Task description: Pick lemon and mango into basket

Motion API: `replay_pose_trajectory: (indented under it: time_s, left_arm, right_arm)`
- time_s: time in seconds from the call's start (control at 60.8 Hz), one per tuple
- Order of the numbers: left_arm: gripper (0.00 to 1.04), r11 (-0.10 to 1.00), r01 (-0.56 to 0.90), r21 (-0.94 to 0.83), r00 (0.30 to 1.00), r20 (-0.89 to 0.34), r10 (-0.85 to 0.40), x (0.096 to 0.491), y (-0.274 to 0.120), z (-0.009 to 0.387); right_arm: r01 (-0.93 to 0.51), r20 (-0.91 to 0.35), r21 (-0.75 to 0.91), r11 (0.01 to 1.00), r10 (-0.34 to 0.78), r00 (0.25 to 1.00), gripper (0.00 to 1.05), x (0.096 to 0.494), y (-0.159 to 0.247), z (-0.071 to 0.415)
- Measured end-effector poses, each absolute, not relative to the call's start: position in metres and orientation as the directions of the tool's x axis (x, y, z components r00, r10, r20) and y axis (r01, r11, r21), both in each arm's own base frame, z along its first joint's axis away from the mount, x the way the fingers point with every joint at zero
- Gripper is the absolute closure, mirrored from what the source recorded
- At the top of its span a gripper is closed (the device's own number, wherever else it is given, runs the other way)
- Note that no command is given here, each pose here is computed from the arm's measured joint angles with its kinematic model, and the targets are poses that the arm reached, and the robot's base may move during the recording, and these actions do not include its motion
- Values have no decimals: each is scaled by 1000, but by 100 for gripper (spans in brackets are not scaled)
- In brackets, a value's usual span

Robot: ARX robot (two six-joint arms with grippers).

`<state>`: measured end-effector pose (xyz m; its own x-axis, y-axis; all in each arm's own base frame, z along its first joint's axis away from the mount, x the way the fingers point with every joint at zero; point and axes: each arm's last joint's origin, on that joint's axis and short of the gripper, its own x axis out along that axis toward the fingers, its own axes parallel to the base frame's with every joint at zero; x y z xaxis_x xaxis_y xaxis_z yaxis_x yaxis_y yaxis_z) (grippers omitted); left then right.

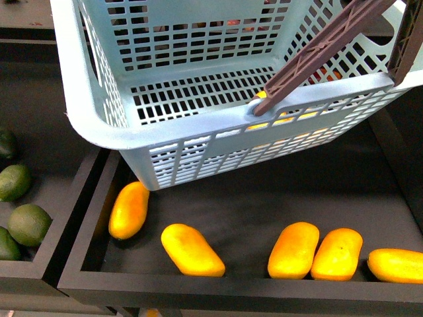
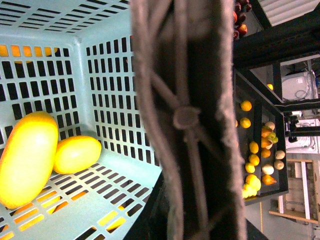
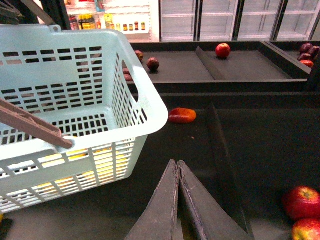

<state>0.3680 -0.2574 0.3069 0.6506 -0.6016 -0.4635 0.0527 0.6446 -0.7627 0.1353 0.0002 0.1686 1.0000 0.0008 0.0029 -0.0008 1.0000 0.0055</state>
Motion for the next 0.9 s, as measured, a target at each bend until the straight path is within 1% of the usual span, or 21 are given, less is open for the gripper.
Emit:
replay_pose_trajectory:
  time_s: [0.905]
  left_arm:
    - [100,645,53,-763,651,-463,-602,368,-257,307]
  right_arm:
    - [-1,18,6,1000,1,1000,103,108,0,172]
